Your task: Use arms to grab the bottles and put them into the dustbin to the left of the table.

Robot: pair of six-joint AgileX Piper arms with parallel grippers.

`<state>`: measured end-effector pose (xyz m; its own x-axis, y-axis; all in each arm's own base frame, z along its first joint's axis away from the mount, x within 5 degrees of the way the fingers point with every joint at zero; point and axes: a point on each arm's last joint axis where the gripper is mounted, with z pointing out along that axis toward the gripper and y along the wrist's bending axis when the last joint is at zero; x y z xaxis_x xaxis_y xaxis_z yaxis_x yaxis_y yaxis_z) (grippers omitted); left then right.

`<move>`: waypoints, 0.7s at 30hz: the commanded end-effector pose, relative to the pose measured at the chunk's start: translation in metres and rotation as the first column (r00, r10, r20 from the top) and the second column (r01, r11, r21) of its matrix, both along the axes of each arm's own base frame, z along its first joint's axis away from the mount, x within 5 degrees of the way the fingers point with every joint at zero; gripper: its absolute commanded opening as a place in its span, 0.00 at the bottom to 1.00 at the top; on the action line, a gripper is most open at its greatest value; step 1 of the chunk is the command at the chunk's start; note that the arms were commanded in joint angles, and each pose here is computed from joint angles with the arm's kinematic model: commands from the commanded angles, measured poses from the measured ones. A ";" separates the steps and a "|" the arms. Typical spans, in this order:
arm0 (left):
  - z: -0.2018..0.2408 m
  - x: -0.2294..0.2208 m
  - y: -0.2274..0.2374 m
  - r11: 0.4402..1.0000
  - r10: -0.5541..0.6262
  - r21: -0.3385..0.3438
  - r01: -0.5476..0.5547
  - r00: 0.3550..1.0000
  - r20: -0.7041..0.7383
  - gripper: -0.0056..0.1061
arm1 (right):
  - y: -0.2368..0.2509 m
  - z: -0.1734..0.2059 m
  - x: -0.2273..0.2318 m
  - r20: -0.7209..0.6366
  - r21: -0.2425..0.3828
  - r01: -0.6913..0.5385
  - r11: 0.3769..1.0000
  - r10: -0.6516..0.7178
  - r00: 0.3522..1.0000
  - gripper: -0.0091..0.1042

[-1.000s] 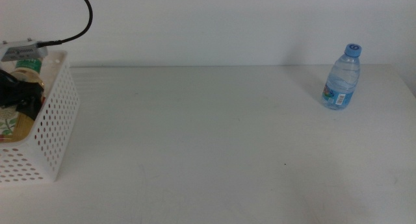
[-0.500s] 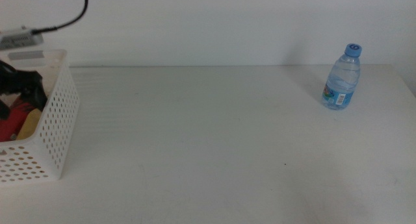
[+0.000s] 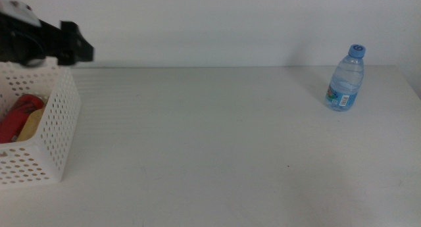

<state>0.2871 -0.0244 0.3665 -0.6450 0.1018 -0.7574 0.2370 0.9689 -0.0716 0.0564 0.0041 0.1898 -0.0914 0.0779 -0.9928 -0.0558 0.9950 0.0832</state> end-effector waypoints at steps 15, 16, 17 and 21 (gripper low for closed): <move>-0.023 -0.121 -0.042 0.986 -0.142 -0.009 0.167 0.863 0.485 0.86 | -0.001 0.012 -0.002 0.116 -0.008 0.015 1.000 -0.014 0.993 0.71; -0.027 -0.126 -0.042 0.984 -0.149 -0.011 0.177 0.857 0.493 0.86 | -0.001 0.012 -0.002 0.116 -0.008 0.015 1.000 -0.014 0.993 0.71; -0.032 -0.132 -0.042 0.982 -0.155 -0.013 0.186 0.852 0.500 0.86 | -0.001 0.012 -0.002 0.116 -0.008 0.015 1.000 -0.014 0.993 0.71; -0.039 -0.147 -0.042 0.975 -0.180 -0.017 0.221 0.833 0.523 0.86 | -0.001 0.012 -0.002 0.116 -0.008 0.015 1.000 -0.014 0.993 0.71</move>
